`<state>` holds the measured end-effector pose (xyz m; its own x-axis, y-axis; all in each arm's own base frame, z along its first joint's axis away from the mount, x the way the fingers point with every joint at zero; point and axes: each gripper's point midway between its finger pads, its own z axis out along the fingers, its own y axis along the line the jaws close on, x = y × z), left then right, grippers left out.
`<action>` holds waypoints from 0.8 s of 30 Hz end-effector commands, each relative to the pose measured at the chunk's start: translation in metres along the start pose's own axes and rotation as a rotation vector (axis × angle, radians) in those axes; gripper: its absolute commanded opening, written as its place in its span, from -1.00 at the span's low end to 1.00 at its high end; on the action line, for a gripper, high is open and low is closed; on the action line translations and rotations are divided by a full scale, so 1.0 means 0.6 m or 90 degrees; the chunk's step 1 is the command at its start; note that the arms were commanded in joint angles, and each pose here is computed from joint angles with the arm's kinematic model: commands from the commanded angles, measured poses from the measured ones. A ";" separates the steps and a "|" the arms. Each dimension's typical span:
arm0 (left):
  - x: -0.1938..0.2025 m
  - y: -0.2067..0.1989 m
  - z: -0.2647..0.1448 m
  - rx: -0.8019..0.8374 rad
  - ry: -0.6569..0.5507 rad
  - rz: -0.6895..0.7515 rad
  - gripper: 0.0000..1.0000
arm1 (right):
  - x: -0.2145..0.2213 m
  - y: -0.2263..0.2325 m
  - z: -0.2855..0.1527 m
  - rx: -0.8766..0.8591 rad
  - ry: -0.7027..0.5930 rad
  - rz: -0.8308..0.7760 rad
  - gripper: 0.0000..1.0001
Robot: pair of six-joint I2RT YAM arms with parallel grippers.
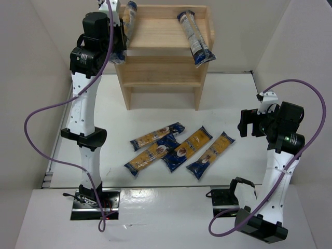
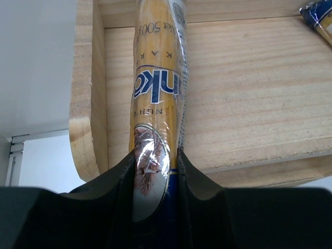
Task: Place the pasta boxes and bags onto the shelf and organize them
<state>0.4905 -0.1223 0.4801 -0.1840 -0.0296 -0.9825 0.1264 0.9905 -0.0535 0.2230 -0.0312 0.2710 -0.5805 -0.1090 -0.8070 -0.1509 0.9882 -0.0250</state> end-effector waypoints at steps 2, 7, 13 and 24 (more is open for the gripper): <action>-0.070 0.011 -0.056 -0.007 -0.077 -0.003 -0.38 | -0.017 -0.005 -0.004 0.014 -0.030 -0.008 1.00; -0.074 0.013 -0.069 -0.007 -0.078 -0.004 -0.29 | -0.018 -0.004 -0.007 0.016 -0.035 -0.010 1.00; -0.065 0.014 -0.066 -0.008 -0.066 0.004 -0.21 | -0.018 -0.004 -0.007 0.016 -0.035 -0.010 1.00; -0.069 0.014 -0.049 -0.013 -0.079 0.008 -0.05 | -0.019 -0.003 -0.011 0.017 -0.040 -0.012 1.00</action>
<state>0.4770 -0.1170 0.4794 -0.2089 0.0018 -0.9779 0.1283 0.9914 -0.0256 0.2200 -0.0300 0.2749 -0.5654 -0.1155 -0.8167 -0.1504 0.9880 -0.0356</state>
